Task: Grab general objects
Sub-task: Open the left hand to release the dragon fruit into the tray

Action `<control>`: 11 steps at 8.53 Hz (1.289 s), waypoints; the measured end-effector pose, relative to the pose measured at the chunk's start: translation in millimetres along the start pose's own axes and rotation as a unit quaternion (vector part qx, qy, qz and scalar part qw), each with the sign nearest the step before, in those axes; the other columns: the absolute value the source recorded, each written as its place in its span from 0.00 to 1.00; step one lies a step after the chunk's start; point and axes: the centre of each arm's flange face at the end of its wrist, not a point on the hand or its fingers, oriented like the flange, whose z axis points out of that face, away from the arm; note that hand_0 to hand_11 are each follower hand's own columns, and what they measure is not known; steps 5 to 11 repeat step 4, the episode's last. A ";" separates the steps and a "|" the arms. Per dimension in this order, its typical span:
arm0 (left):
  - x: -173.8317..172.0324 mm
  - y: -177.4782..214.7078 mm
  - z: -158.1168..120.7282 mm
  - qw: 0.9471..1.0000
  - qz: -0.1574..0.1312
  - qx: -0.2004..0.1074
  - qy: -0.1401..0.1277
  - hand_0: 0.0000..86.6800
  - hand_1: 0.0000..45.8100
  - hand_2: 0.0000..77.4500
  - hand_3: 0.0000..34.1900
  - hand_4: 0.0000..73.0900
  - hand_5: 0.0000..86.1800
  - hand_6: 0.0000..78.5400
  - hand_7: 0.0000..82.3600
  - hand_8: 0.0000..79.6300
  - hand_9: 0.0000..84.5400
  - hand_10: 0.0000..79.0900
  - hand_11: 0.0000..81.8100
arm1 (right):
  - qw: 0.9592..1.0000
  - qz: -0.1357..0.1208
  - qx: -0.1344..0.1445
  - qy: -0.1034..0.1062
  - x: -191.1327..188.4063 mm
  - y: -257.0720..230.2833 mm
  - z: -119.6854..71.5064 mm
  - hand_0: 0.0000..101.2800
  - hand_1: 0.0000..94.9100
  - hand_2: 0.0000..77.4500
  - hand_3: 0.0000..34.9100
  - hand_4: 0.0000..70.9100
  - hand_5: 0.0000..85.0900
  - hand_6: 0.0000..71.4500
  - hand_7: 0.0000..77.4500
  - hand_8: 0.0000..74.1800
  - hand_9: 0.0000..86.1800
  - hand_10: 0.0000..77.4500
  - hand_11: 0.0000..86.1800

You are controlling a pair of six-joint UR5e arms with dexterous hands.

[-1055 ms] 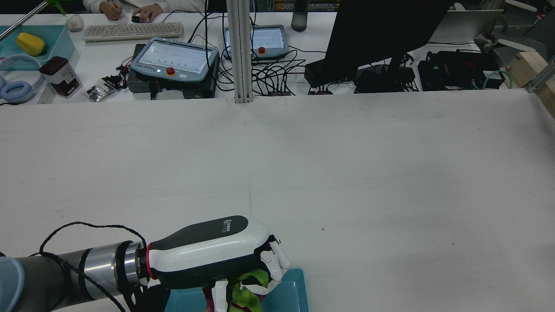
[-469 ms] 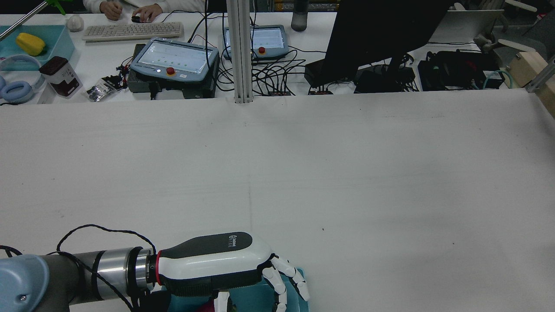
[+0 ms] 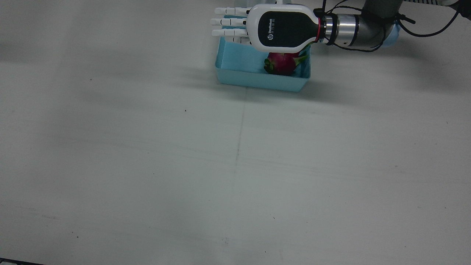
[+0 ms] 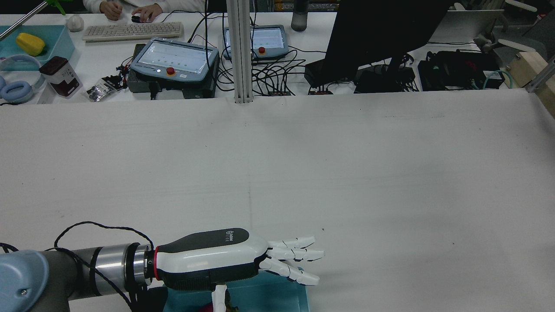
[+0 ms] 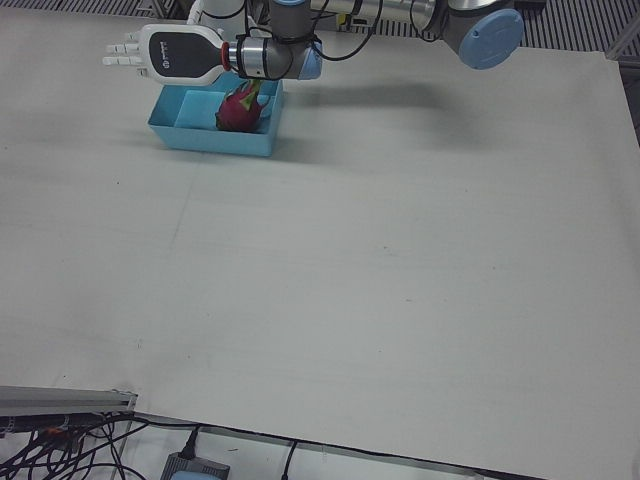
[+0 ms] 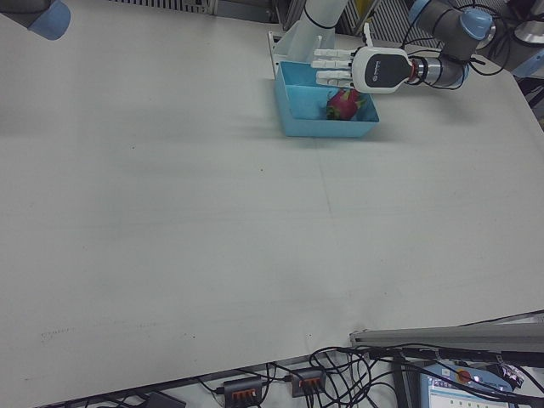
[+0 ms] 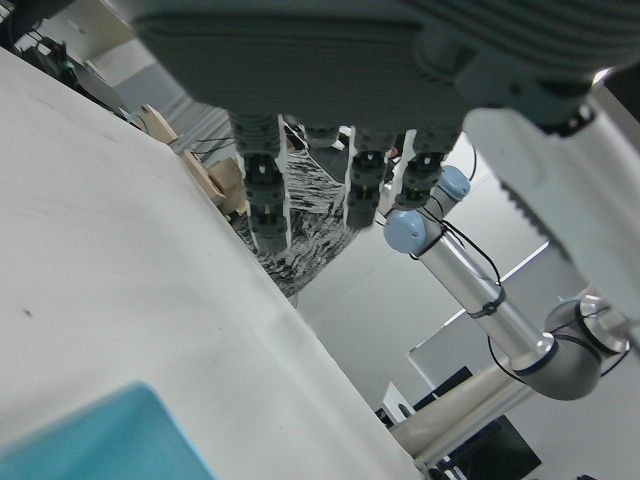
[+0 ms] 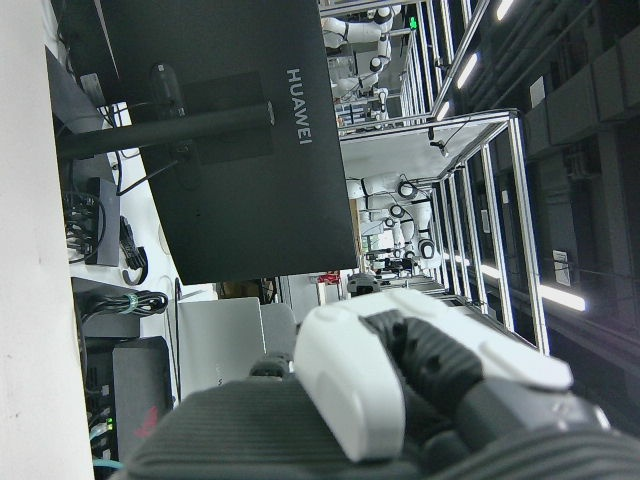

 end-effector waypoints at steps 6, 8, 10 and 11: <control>14.0 -137.2 -72.0 0.993 0.018 0.115 -0.015 0.37 0.00 0.01 0.00 0.21 0.56 0.59 0.51 0.33 0.35 0.50 0.41 | 1.000 0.000 0.000 0.000 0.0 0.1 0.0 0.00 1.00 1.00 0.00 0.00 0.00 0.00 0.00 0.00 0.01 0.00 0.01; 14.0 -137.2 -72.0 0.993 0.018 0.115 -0.015 0.37 0.00 0.01 0.00 0.21 0.56 0.59 0.51 0.33 0.35 0.50 0.41 | 1.000 0.000 0.000 0.000 0.0 0.1 0.0 0.00 1.00 1.00 0.00 0.00 0.00 0.00 0.00 0.00 0.01 0.00 0.01; 14.0 -137.2 -72.0 0.993 0.018 0.115 -0.015 0.37 0.00 0.01 0.00 0.21 0.56 0.59 0.51 0.33 0.35 0.50 0.41 | 1.000 0.000 0.000 0.000 0.0 0.1 0.0 0.00 1.00 1.00 0.00 0.00 0.00 0.00 0.00 0.00 0.01 0.00 0.01; 14.0 -137.2 -72.0 0.993 0.018 0.115 -0.015 0.37 0.00 0.01 0.00 0.21 0.56 0.59 0.51 0.33 0.35 0.50 0.41 | 1.000 0.000 0.000 0.000 0.0 0.1 0.0 0.00 1.00 1.00 0.00 0.00 0.00 0.00 0.00 0.00 0.01 0.00 0.01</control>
